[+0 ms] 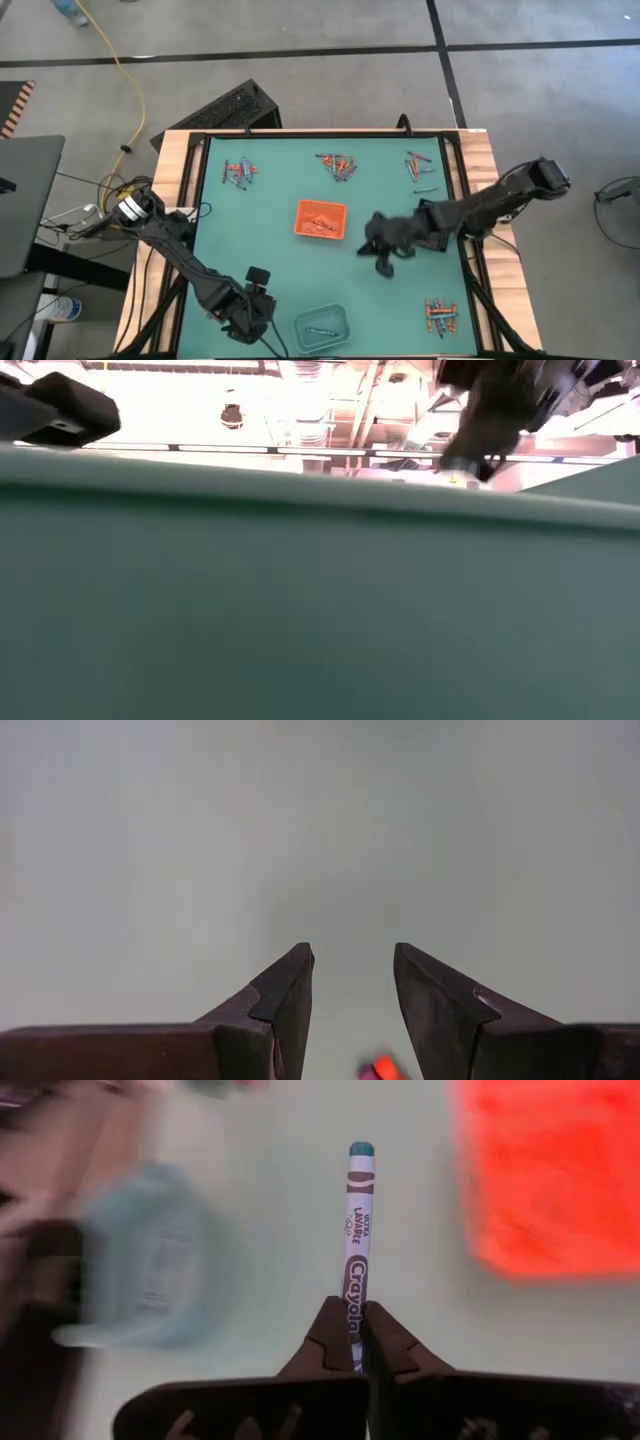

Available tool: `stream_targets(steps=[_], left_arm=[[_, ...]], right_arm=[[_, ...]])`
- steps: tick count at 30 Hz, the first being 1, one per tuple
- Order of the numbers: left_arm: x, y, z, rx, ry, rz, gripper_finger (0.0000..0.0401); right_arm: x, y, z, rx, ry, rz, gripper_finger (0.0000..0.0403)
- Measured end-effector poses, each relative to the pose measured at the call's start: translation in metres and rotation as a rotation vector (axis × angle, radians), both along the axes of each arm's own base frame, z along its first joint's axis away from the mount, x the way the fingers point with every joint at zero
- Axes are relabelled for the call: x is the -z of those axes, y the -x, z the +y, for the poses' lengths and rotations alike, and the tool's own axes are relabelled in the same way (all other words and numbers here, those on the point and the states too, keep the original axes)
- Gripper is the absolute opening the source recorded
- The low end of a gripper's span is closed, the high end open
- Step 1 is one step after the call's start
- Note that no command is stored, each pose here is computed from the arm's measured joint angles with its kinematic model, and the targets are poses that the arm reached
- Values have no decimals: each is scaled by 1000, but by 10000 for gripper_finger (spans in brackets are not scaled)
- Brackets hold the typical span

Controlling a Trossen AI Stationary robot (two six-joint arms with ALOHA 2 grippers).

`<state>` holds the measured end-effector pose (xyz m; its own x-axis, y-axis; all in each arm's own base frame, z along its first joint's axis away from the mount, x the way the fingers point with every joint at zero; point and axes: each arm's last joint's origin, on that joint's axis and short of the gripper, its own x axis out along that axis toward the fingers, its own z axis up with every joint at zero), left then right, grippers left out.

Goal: Sort crayons
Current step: Put the blue crayon into the blue bin

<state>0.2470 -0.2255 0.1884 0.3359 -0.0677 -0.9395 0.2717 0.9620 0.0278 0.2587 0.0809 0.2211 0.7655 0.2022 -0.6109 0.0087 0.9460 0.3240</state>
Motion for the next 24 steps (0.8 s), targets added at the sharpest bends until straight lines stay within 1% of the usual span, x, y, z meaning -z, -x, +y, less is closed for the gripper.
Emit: stream_targets(steps=[2,5,7,11,13,16,20,22,24], left_arm=[[1,5,-1,-20,3,34,132],[2,14,-6,-43,16,78,132],[2,20,-10,-56,26,101,132],[2,30,-18,-74,48,135,132],[3,36,-22,-89,56,157,132],[3,43,-27,-105,66,173,132],[-1,54,-34,-124,86,174,132],[-4,60,-36,-141,88,170,132],[-9,66,-36,-167,89,162,132]], right_arm=[[-1,-5,21,-70,-19,-88,0],[-1,-16,49,-153,-26,-166,0],[2,-25,64,-200,-9,-177,0],[8,-53,91,-317,0,-167,0],[12,-68,103,-384,-6,-136,0],[21,-87,115,-455,13,-24,0],[28,-105,126,-498,50,121,0],[27,-112,130,-508,67,158,0],[26,-119,135,-524,67,163,0]])
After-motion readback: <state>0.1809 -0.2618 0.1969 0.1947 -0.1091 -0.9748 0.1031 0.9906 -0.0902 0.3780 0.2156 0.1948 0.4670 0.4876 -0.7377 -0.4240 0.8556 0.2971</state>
